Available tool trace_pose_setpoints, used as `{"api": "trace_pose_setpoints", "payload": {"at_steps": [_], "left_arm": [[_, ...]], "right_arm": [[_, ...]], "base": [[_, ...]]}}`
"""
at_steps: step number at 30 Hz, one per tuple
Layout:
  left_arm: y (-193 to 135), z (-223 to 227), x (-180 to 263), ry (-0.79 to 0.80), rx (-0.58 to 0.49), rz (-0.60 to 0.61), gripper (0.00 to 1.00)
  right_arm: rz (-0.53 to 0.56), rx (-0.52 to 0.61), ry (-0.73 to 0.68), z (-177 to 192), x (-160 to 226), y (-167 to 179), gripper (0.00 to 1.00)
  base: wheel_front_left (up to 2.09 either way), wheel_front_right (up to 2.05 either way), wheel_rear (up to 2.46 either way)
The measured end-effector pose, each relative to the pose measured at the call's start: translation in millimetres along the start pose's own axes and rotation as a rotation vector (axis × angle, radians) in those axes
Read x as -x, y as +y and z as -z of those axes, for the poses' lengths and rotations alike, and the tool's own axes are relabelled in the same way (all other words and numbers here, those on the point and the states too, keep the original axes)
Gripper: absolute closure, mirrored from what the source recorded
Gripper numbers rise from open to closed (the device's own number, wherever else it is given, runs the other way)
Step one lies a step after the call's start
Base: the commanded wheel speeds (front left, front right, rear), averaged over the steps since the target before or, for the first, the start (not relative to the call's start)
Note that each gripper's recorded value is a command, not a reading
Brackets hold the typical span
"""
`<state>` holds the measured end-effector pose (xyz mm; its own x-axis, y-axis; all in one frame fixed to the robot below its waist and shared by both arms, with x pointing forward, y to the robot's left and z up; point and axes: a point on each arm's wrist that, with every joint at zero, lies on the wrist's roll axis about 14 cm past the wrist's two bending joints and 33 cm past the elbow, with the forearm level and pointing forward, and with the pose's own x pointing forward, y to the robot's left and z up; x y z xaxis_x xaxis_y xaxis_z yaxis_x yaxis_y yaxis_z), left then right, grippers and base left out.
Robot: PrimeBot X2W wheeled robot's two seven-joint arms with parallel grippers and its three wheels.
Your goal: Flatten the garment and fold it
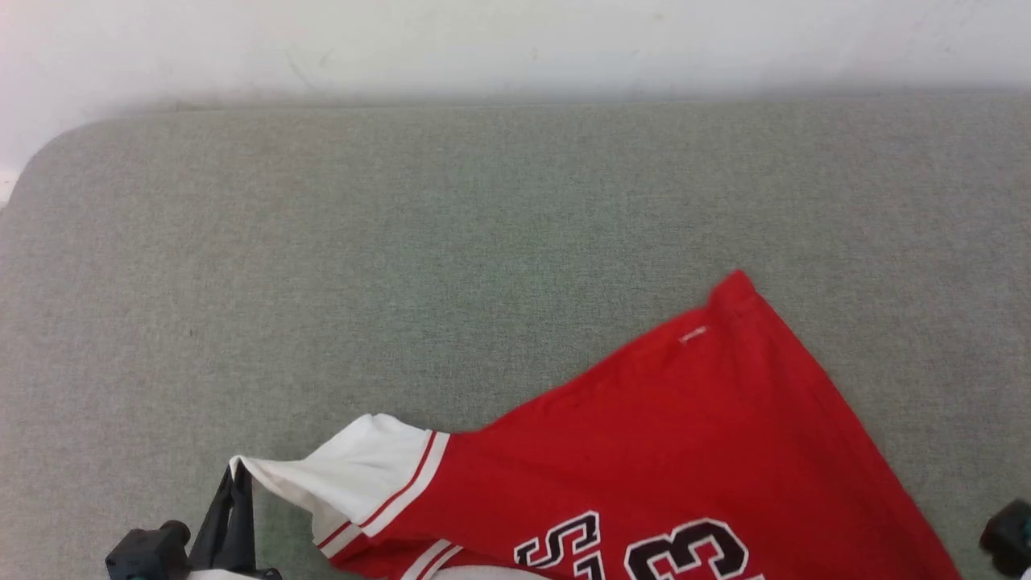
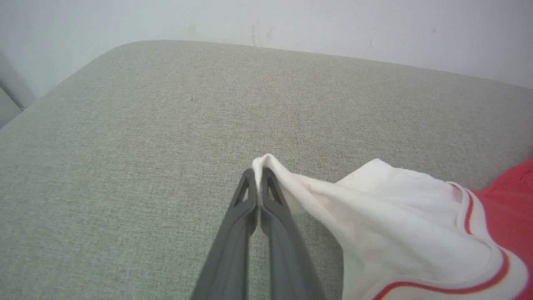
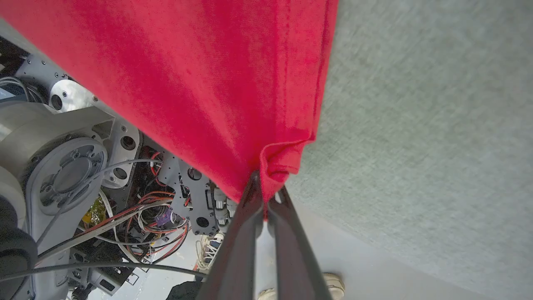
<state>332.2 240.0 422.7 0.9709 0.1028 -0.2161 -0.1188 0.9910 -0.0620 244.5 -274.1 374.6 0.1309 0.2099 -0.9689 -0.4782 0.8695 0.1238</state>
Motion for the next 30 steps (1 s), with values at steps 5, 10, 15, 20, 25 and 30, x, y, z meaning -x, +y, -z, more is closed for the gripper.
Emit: {"api": "trace_pose_setpoints", "payload": {"at_steps": [5,10,15,20,25,30], "left_arm": [[-0.6,1.4,0.6,0.004,0.005,0.002,1.0],[-1.0,-1.0,1.9,-0.003,0.003,0.004,1.0],[-1.4,-2.5,4.0,-0.009,0.004,0.005,1.0],[-3.3,0.6,5.0,0.001,0.007,0.007,1.0],[-6.2,0.0,-1.1,0.0,0.014,0.007,1.0],[-8.5,0.1,-9.6,-0.001,0.026,0.001,1.0]], "right_arm": [[-0.013,-0.039,-0.032,2.9,-10.9,7.5,0.0],[0.061,-0.038,-0.249,-53.5,12.9,-14.6,0.0],[0.126,0.056,-0.478,-131.7,60.4,-24.2,0.0],[0.155,0.173,-0.551,-187.7,85.0,-13.8,0.0],[0.163,0.259,-0.484,-226.4,75.1,-1.0,0.0],[0.193,0.296,-0.355,-252.7,44.2,-4.0,0.0]], "base": [[0.0,0.0,0.0],[0.0,0.0,0.0],[0.0,0.0,0.0],[0.0,0.0,0.0],[0.0,0.0,0.0],[0.0,0.0,0.0]]}}
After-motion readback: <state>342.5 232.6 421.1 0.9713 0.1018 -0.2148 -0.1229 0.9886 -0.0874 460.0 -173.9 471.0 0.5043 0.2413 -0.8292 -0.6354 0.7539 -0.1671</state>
